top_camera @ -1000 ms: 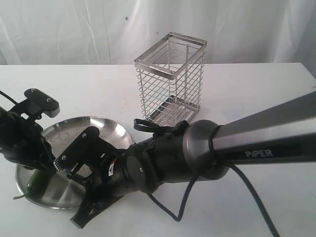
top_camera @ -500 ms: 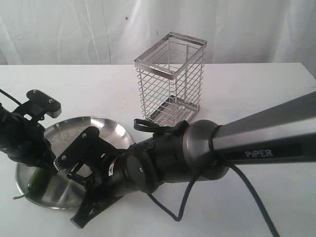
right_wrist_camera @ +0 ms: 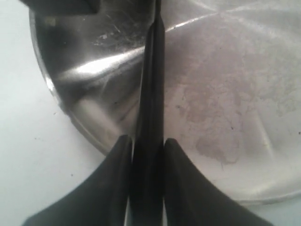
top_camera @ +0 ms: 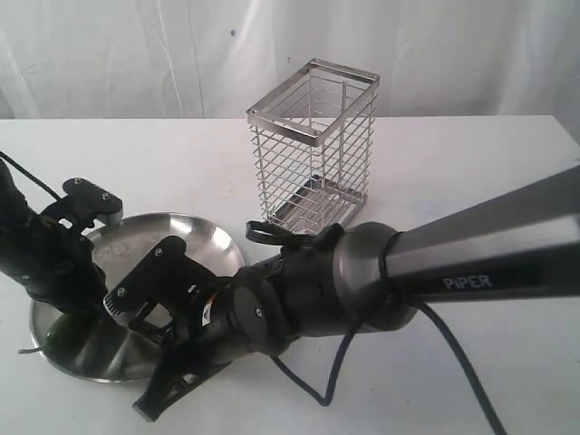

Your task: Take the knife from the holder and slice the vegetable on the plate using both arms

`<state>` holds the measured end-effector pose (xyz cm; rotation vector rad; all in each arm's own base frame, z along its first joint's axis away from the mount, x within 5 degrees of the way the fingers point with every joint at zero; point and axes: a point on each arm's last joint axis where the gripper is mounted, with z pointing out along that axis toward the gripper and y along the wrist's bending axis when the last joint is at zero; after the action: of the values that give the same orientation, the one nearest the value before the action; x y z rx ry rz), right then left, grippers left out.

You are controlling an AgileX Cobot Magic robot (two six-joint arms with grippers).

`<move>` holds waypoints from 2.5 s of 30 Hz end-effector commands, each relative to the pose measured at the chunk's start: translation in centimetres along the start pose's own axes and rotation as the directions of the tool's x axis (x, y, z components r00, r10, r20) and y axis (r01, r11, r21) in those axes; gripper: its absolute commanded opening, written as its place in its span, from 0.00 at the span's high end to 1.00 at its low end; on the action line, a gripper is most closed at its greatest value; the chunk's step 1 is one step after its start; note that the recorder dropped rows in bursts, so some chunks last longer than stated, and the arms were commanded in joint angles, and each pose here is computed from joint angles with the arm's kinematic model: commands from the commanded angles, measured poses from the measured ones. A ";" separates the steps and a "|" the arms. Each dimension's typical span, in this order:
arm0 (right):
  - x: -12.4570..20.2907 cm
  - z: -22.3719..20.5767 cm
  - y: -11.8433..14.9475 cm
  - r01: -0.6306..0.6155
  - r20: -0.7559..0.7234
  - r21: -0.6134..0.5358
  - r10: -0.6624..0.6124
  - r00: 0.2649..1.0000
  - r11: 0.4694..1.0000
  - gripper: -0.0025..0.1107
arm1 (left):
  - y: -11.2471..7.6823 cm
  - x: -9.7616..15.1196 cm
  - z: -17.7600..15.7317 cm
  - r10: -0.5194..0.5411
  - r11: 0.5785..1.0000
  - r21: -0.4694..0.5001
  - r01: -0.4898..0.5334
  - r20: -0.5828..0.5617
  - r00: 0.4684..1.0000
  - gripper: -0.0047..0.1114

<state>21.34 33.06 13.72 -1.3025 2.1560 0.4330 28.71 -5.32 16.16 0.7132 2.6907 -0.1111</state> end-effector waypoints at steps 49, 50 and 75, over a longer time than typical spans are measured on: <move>-1.7 -0.8 -3.2 0.009 -0.086 -0.011 -0.010 0.996 1.000 0.98 | 2.8 0.0 -0.1 -0.224 0.970 -0.074 0.232 0.104 0.969 0.96; -2.0 -0.6 -3.3 0.009 -0.084 -0.012 -0.010 0.996 1.000 0.98 | 2.8 0.0 -0.1 -0.225 0.970 -0.072 0.232 0.100 0.969 0.96; -2.9 -2.1 -4.1 -0.054 -0.151 0.062 0.062 0.987 0.997 0.98 | 2.7 0.1 -0.1 -0.229 0.970 -0.065 0.235 0.087 0.969 0.96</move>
<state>24.98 32.34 15.83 -1.3464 2.3426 0.2879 29.98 -2.91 16.14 0.3886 2.6670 -0.0779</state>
